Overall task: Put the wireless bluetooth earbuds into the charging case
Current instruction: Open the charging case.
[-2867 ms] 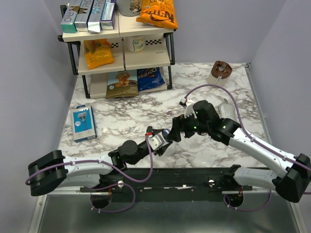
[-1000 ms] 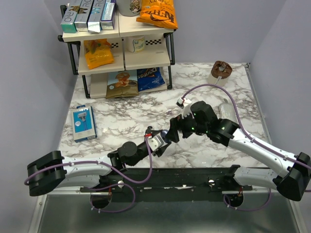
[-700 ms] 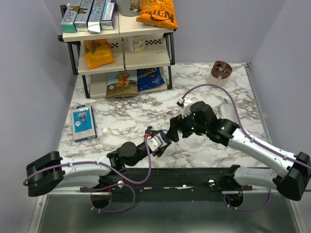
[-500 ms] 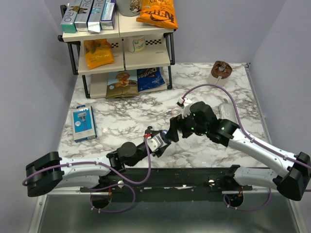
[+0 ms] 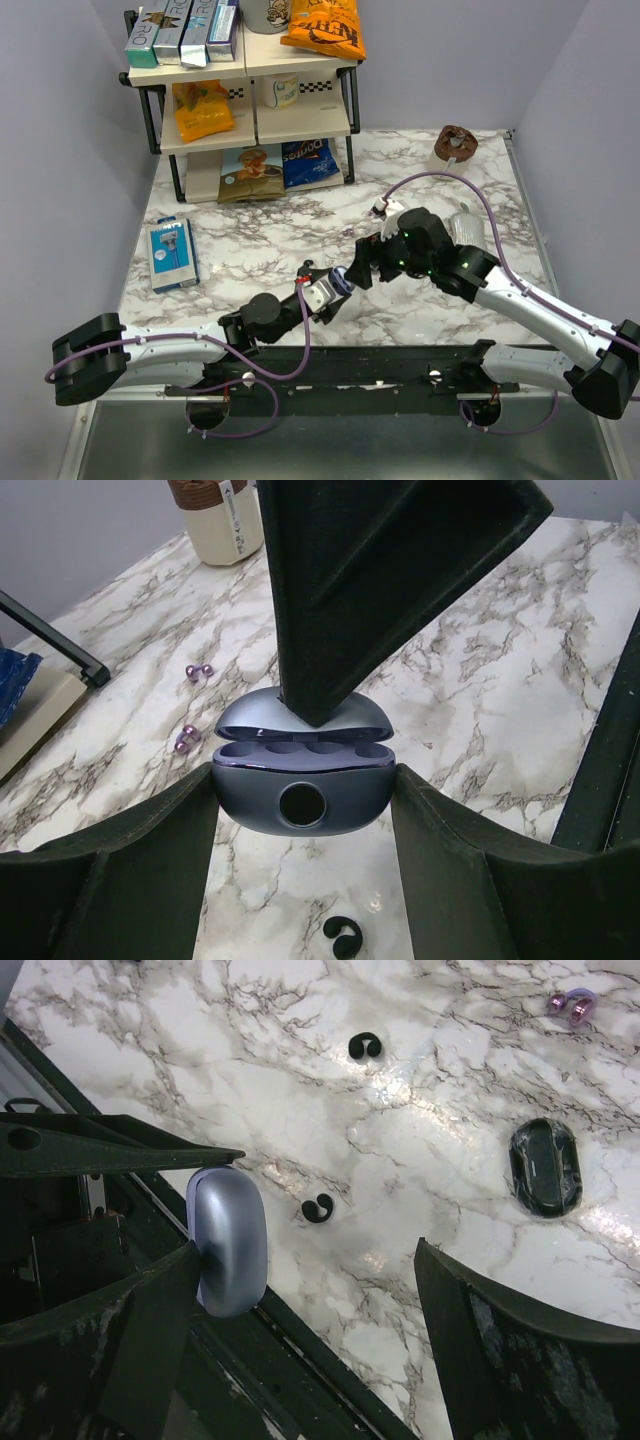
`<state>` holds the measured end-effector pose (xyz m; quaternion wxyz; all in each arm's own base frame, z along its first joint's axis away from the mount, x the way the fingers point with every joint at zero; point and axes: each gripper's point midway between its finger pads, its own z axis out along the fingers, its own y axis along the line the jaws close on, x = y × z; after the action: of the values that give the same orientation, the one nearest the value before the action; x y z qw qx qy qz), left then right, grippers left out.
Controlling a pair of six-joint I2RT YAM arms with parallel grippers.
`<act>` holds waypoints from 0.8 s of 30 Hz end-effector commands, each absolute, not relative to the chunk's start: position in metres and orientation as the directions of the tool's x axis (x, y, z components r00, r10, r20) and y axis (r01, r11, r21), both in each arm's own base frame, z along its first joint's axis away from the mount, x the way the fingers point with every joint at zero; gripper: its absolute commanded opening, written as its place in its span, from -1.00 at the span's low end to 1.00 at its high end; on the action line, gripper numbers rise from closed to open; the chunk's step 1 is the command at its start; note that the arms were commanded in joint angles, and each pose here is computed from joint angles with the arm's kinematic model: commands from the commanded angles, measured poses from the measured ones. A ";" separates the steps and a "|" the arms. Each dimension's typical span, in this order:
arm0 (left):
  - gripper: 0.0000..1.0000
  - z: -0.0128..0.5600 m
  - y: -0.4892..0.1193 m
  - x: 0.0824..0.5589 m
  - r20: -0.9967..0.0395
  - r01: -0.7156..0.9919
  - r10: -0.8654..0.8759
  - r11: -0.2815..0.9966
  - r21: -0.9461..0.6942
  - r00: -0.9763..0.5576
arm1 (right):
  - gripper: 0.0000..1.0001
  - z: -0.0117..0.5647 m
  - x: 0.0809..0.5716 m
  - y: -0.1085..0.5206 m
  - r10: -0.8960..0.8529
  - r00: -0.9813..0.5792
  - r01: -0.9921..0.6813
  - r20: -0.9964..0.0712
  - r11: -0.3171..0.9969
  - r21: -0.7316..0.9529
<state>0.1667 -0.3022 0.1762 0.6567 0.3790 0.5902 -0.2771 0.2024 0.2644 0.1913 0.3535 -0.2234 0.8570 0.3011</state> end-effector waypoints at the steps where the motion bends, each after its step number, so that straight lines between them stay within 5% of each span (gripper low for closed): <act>1: -1.00 0.195 -0.303 0.163 -0.984 0.809 0.022 0.565 0.160 0.179 | 0.90 0.179 0.207 0.248 -0.172 -0.666 -0.549 -0.726 0.772 0.321; 24: -1.00 0.193 -0.302 0.161 -0.984 0.808 0.026 0.568 0.158 0.174 | 0.90 0.200 0.206 0.243 -0.145 -0.633 -0.575 -0.760 0.746 0.336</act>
<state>0.1634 -0.3008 0.1805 0.6611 0.3740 0.5874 -0.2792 0.2136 0.2440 0.1921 0.3696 -0.1932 0.8665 0.2743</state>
